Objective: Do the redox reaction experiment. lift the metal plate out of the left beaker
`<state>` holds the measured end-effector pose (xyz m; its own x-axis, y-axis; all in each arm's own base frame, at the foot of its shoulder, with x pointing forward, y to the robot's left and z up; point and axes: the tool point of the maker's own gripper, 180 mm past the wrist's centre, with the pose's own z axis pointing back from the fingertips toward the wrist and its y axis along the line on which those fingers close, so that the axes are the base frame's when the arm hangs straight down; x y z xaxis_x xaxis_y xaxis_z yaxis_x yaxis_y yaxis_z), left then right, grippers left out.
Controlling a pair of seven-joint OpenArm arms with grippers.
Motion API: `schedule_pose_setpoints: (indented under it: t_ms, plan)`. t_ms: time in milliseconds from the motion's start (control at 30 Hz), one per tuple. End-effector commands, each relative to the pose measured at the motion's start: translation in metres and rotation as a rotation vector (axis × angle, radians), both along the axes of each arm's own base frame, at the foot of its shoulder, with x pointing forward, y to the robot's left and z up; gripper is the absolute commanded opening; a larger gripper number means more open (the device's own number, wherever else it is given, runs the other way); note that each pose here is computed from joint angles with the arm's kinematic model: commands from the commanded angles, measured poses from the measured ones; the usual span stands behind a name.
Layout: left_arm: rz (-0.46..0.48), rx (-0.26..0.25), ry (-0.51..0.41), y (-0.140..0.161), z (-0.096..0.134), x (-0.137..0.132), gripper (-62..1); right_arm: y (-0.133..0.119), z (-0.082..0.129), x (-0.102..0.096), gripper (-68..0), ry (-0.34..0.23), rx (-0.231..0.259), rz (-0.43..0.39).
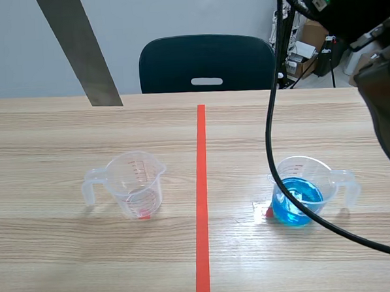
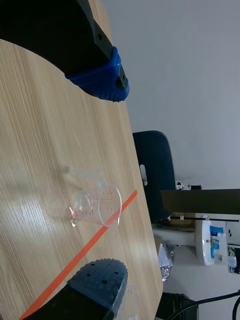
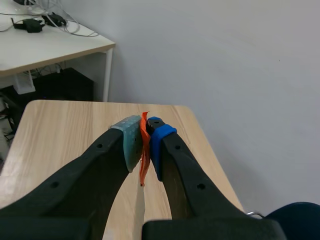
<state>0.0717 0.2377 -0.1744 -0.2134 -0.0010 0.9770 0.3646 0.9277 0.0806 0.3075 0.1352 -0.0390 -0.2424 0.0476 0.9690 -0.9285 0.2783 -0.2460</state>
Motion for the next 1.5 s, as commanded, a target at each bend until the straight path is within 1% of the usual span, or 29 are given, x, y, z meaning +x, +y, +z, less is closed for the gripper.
schedule_pose_setpoints:
  t_ms: [0,67,267,400,633,833,1467]
  plan:
    - [-0.001,-0.02,-0.026,-0.0026,0.0056,0.0003,1.4,0.0015,0.0189,-0.0065,-67.3,-0.031,0.044,0.024]
    - [-0.001,-0.02,-0.026,-0.0026,0.0056,0.0003,1.4,0.0022,0.0184,-0.0058,-67.3,-0.019,0.048,0.02]
    - [-0.001,-0.019,-0.024,-0.0026,0.0053,0.0004,1.4,0.0019,0.0189,-0.0048,-67.3,-0.016,0.052,0.014]
    - [0.001,-0.01,-0.002,-0.0026,0.001,0.0014,1.4,0.0019,0.0189,-0.0049,-67.3,-0.016,0.053,0.015]
    - [0.001,-0.01,-0.002,-0.0026,0.0011,0.0014,1.4,0.0019,0.0182,-0.0052,-67.3,-0.012,0.057,0.016]
    - [0.001,-0.01,-0.002,-0.0026,0.0011,0.0014,1.4,0.002,0.0205,-0.0063,-67.3,-0.012,0.071,0.022]
    - [0.001,-0.01,-0.002,-0.0026,0.0011,0.0013,1.4,0.002,0.0192,-0.0068,-67.3,-0.004,0.074,0.025]
